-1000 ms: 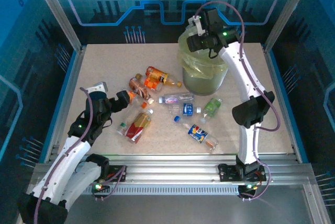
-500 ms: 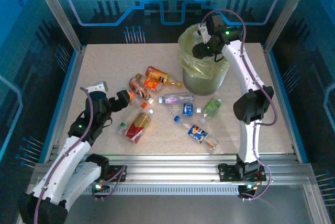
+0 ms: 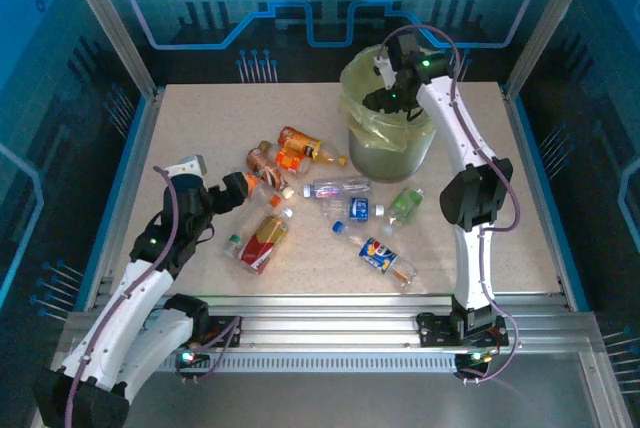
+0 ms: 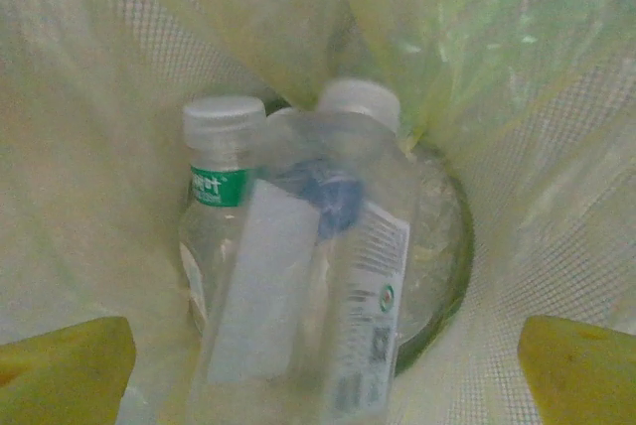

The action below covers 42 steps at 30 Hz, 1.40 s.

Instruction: Put the plastic bottles in the bin

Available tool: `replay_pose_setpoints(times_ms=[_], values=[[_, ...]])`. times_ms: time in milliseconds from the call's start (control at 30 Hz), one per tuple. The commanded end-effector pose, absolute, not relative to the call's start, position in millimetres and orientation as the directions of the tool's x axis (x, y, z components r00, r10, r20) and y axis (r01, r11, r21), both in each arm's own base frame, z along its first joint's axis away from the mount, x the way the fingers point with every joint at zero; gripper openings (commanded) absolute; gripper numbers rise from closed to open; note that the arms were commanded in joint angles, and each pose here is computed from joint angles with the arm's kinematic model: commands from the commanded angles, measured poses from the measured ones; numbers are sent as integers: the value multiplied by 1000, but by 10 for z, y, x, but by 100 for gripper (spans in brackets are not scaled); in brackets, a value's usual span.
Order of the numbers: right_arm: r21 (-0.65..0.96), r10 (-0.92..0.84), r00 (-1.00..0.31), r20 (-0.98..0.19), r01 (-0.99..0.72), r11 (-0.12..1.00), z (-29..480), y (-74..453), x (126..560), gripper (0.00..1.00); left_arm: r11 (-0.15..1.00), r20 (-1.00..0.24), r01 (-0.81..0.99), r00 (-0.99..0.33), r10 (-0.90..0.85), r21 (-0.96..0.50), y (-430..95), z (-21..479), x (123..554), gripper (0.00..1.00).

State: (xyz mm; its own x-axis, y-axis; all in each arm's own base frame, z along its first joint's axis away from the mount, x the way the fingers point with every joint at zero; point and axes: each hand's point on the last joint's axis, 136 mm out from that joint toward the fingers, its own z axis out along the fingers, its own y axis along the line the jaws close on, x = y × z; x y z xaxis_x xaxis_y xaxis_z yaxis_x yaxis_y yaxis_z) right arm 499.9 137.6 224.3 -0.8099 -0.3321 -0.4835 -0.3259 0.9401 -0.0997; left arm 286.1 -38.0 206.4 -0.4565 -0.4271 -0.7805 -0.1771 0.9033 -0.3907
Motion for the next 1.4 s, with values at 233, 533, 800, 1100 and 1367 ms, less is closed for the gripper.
replay_pose_setpoints(times_ms=[233,533,800,1100,1367], values=[[-159,-285,-739,-610,-239,958,2972,1191,4989,100,911,-801,-155,-436,-409,-381,-369,2131,2884,99],[-70,-183,-627,-758,-201,977,3777,1211,4547,100,909,-801,-137,-434,-412,-393,-402,2145,2897,99],[-3,-138,-550,-824,-239,971,4081,1363,3850,100,909,-805,-125,-427,-412,-398,-415,2183,2901,99],[-33,-214,-550,-807,-321,947,3598,1592,2802,100,909,-813,-106,-416,-408,-403,-436,2210,2925,99],[-127,-372,-714,-593,-374,919,2564,1731,2173,89,902,-810,-88,-410,-420,-423,-473,2226,2933,99]])
